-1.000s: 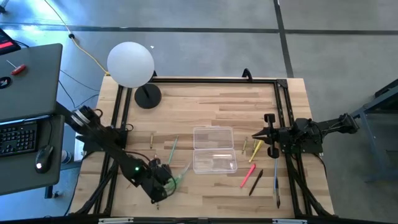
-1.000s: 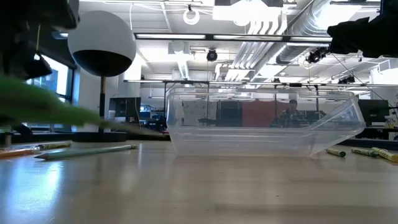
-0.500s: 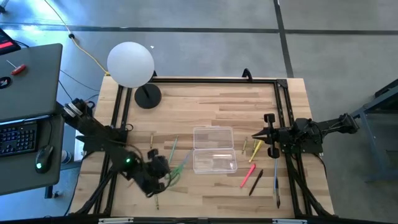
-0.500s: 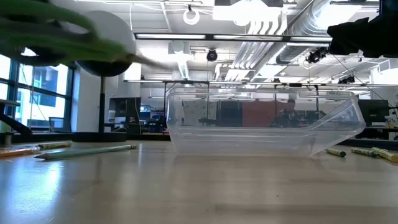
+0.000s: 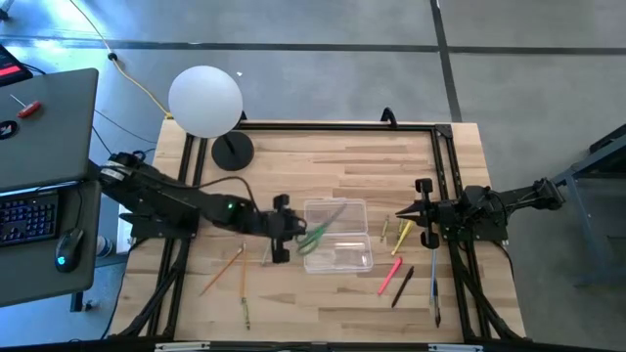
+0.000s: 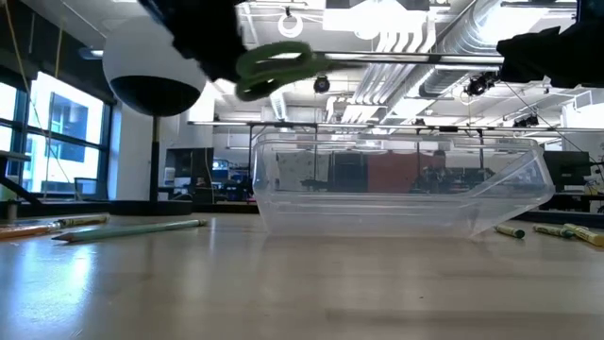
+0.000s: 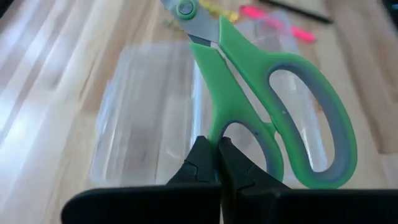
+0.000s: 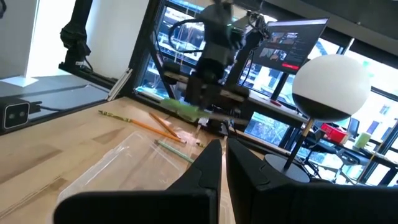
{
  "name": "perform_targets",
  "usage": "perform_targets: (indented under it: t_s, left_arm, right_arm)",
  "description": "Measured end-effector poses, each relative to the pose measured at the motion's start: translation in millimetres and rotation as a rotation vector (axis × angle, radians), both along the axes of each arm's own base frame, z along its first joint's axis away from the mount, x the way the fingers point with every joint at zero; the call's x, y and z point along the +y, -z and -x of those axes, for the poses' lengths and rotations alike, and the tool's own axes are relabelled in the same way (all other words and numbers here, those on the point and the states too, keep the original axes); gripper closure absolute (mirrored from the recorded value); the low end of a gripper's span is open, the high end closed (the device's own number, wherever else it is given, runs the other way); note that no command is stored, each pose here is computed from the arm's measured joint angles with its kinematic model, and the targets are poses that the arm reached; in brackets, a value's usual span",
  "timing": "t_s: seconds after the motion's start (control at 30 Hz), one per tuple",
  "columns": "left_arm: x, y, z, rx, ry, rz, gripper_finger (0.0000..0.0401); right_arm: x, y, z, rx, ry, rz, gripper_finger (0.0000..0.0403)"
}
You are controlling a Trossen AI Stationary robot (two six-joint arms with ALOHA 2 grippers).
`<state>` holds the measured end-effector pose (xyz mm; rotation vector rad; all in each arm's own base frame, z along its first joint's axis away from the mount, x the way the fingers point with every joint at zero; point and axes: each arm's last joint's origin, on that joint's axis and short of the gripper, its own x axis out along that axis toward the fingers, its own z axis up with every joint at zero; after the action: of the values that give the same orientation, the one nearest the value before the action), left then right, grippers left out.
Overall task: Pick & place school supplies into a supply box
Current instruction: Put the green scissors into the transparent supply box
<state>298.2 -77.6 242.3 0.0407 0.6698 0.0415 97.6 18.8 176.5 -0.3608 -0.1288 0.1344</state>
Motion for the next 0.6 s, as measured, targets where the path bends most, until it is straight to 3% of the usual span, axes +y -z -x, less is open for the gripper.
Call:
perform_targets:
  t_s: [0.13,0.4,0.6]
  left_arm:
    - [5.1,4.8,-12.9,-0.033,0.07,-0.01,0.0382]
    - [2.5,51.1,-31.6,0.085,0.063,-0.07,0.0382]
    - [2.3,51.2,-38.2,0.028,0.039,-0.081,0.0382]
  right_arm:
    - [0.0,0.1,0.0,0.001,0.0,0.0,0.04]
    - [0.1,0.8,-0.5,0.009,0.0,0.002,0.0401]
    - [0.1,1.0,-0.5,0.011,0.0,0.002,0.04]
